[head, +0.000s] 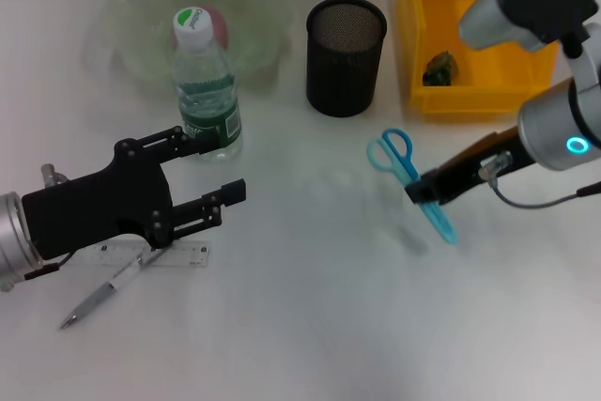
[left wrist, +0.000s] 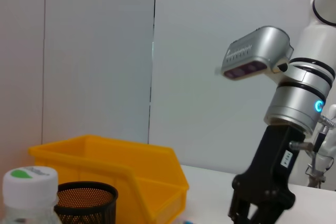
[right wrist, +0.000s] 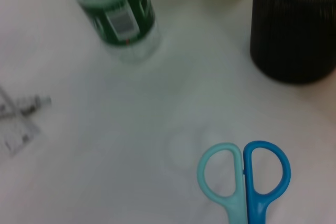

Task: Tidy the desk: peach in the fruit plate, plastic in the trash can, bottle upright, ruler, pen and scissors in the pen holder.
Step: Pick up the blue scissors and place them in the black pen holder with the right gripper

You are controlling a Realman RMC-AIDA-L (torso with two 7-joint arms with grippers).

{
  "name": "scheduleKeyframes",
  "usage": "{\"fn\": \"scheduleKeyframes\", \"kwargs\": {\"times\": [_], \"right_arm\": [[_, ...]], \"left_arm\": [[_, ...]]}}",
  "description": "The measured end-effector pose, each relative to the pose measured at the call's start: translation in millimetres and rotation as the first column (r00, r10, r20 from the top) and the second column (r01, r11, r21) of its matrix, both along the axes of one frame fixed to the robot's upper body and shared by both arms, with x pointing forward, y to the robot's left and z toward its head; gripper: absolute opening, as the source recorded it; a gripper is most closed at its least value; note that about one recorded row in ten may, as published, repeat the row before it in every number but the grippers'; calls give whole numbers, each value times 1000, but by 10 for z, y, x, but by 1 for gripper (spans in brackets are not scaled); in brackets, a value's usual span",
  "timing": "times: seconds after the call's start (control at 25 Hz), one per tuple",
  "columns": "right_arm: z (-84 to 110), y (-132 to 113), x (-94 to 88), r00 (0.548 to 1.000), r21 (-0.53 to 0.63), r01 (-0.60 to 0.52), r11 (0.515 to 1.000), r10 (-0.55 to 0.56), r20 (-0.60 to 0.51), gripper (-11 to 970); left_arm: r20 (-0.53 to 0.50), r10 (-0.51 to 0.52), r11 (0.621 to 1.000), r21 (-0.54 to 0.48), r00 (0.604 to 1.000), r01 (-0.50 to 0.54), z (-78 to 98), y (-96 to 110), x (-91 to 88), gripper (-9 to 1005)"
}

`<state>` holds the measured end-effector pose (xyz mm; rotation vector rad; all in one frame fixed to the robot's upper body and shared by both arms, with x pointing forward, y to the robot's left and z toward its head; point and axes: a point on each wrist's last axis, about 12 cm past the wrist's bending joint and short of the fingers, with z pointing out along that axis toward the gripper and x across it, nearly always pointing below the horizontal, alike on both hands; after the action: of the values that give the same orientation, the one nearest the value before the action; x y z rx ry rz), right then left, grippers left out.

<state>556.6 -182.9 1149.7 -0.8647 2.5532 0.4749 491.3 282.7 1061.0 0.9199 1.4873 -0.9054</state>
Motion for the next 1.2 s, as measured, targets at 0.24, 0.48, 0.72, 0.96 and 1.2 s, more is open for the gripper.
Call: {"fn": "scheduleKeyframes", "kwargs": {"times": [0.24,0.48,0.72,0.96,1.2], "right_arm": [[51,-100,42,996,125,9,992,-20,91,207],[169,-157,42,977,297,-61,953,-4,214,207],[203,-214,72,956,331,-79,940,-23,293,207],[194,-231,125,926,356,-97,929,-48,376,207],[235,-206,152,878,417,-160,895,-64,474,206]], "left_arm": [[-2,18,1000,-12,1000,-18,-4,28,-15,685],[-8,28,999,-20,1000,-29,-16,40,-33,685],[-7,37,999,-23,999,-37,-17,48,-35,685],[1,39,999,-18,999,-39,-19,51,-34,685],[4,41,999,-16,999,-41,-19,51,-30,685]]}}
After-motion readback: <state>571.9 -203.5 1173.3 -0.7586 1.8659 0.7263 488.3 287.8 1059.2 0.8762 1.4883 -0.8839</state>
